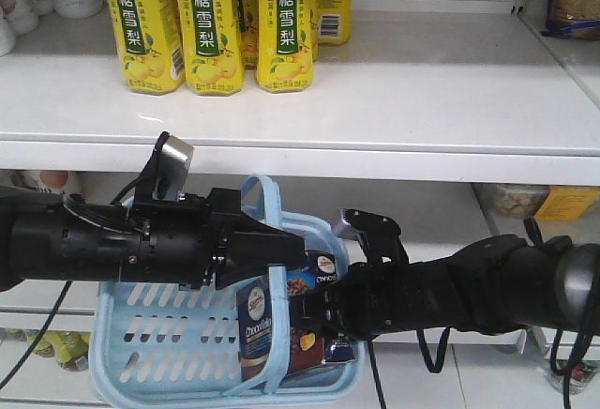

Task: Left arm holds basket, right arm returns cookies
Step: 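Close the right gripper on the Chocofello box inside the basket, then lift the box out of the basket with the right gripper toward the upper shelf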

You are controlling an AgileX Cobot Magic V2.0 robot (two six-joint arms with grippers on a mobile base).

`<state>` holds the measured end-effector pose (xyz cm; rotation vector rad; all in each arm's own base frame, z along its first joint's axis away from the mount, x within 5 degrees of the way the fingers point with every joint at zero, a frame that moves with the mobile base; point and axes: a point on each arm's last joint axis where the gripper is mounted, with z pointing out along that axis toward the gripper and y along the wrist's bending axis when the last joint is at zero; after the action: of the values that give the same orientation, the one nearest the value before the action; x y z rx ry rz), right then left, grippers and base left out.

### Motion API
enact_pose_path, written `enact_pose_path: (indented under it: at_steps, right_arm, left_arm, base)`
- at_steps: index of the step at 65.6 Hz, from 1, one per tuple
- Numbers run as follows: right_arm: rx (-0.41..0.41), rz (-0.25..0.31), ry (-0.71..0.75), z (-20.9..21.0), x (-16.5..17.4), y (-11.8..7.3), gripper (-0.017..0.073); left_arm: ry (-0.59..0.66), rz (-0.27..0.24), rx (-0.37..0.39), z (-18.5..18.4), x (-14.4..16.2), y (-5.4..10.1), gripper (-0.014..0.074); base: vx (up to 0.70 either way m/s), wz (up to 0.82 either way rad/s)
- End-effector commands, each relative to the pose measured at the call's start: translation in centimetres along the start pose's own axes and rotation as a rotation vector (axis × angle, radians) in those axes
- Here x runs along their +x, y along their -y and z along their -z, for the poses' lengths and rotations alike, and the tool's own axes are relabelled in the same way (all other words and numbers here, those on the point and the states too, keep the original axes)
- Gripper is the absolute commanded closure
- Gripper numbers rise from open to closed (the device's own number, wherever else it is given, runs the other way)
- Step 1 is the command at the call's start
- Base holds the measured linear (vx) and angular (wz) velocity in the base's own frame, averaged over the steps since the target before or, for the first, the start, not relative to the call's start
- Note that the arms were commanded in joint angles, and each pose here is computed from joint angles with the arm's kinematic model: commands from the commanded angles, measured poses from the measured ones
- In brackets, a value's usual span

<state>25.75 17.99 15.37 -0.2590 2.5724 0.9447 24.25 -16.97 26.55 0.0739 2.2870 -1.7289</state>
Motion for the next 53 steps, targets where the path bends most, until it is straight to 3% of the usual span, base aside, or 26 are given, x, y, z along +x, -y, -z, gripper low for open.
enact_pose_path:
  at_steps: [1,24,36,53]
  right_arm:
    - [-0.068,0.029,0.042,1.3,-1.0,-1.5,0.0414]
    - [-0.085,0.084,0.109,4.6,-1.5,-3.5,0.0408]
    - [-0.05,0.05,0.128,5.9,-0.4,-3.2,0.0408]
    - [-0.04,0.077,0.205,9.3,2.2,-3.4,0.0408]
  left_arm:
    - [0.045,-0.006,0.154,0.6,-0.5,3.1,0.0596]
    - [0.045,-0.006,0.154,0.6,-0.5,3.1,0.0596]
    - [0.045,-0.006,0.154,0.6,-0.5,3.1,0.0596]
    - [0.045,-0.006,0.154,0.6,-0.5,3.1,0.0596]
  base:
    - [0.0,0.0]
    - [0.0,0.0]
    - [0.0,0.0]
    - [0.0,0.0]
